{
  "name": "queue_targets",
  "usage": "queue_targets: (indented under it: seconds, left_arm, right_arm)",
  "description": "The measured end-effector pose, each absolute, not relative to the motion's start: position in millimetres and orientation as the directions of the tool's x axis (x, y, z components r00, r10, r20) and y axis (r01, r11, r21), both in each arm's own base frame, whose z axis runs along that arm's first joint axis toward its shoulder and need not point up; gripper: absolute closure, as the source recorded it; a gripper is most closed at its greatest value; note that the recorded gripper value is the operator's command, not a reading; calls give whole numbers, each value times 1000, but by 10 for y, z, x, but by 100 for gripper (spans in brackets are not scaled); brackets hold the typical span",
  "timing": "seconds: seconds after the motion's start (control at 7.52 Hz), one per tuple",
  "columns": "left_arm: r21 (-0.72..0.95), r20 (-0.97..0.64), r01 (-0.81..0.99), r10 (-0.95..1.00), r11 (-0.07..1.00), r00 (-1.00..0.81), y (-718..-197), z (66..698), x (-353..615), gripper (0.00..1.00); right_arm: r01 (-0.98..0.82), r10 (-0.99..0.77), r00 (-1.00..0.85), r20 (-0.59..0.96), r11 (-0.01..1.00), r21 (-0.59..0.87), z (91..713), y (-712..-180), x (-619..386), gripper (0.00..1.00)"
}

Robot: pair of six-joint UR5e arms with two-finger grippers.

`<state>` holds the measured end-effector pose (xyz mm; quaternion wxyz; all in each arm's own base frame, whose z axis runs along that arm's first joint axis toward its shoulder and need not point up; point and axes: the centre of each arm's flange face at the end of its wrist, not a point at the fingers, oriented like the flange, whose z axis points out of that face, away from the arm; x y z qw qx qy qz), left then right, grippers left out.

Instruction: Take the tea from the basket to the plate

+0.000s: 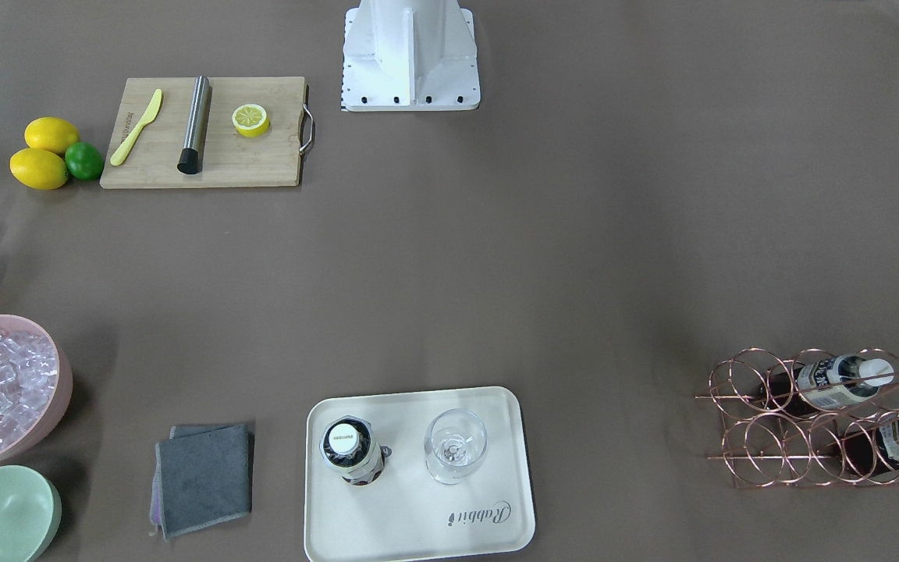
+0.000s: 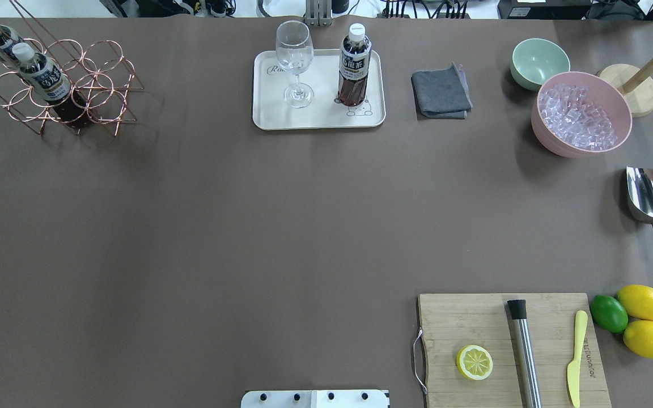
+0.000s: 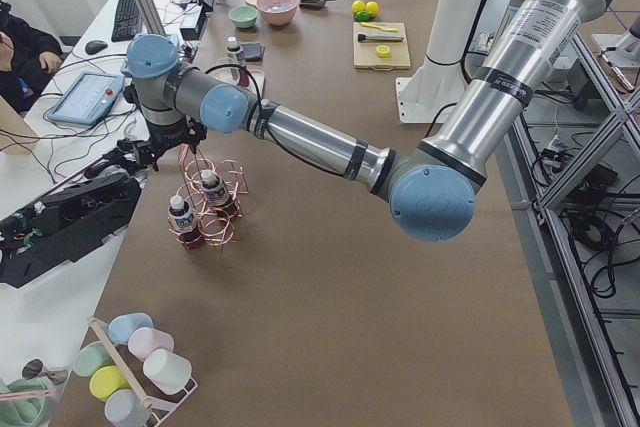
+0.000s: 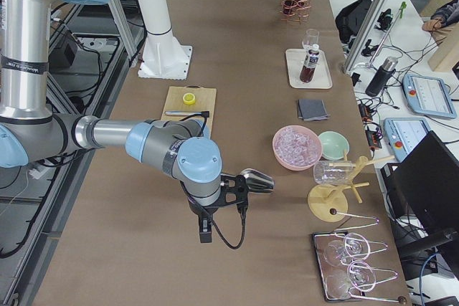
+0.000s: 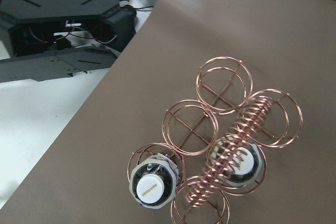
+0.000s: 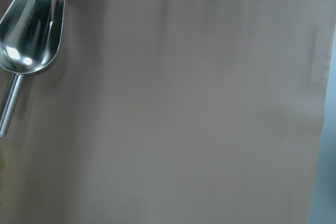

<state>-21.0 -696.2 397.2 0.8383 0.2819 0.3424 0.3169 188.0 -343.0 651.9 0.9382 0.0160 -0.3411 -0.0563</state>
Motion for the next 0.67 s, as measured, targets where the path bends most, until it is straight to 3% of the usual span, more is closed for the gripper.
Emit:
queue_targets:
  seconds: [0.27, 0.67]
  left_arm:
    - [512, -625, -57, 417, 857, 660, -6907, 4011, -508, 2]
    - [124, -772, 225, -49, 966, 634, -6573, 4767, -853, 1]
  right_arm:
    - [92, -106, 758, 644, 994, 56, 6563, -3383, 1868, 0]
    - [91, -99, 756, 647, 995, 46, 6591, -3359, 1862, 0]
